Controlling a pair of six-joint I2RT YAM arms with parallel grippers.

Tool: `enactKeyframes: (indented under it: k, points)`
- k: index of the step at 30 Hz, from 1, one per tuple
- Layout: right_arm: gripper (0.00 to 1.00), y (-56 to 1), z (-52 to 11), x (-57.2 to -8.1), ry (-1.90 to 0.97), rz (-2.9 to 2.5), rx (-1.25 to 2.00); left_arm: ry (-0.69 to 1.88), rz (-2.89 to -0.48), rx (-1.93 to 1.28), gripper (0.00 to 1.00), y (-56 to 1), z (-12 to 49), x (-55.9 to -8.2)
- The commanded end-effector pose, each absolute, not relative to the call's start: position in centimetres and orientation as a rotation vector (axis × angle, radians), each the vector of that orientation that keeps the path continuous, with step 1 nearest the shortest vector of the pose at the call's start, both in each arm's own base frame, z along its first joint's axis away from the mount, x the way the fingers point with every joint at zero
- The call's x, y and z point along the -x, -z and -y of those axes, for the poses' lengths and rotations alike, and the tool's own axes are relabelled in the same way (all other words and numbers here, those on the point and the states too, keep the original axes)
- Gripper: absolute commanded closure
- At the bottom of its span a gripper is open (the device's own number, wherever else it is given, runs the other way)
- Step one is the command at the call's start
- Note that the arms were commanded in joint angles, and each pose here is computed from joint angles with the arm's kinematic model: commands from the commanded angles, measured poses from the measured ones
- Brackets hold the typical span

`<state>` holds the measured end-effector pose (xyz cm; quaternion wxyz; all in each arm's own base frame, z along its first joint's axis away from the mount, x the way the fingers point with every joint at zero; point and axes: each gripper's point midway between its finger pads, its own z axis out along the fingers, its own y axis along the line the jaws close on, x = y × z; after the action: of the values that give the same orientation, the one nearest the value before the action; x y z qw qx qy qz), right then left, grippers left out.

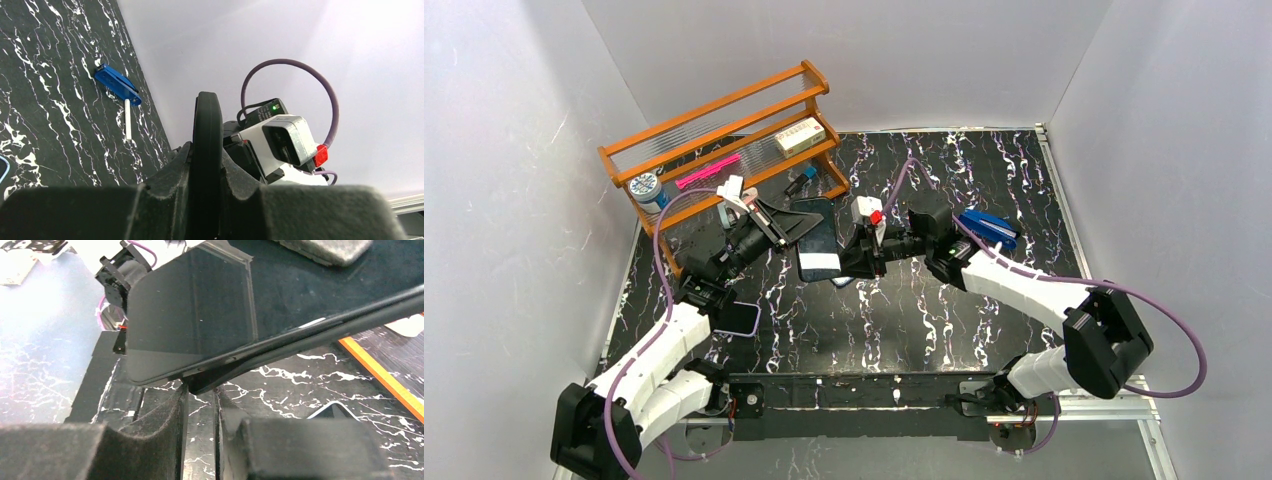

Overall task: Take the phone out of the phone case
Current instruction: Remove the phone case from the phone.

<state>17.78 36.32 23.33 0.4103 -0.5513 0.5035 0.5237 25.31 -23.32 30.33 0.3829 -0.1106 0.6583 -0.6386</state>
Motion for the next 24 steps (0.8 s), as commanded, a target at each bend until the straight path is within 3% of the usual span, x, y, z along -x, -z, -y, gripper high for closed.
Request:
enactKeyframes:
  k: [1,17,24]
  points:
    - [0.97,-28.2,-37.6,-23.0,-1.067,-1.147,1.23,1.849,-1.701,0.196,1.0,-32.3,25.5,-21.3]
    - [0.62,-31.9,-35.8,-21.8,-1.492,-1.286,0.767,1.788,-1.676,0.186,1.0,-31.0,25.0,-21.5]
    - [0.59,-31.4,-36.1,-22.5,-1.612,-1.343,0.672,1.802,-1.665,0.166,1.0,-31.0,25.3,-21.1]
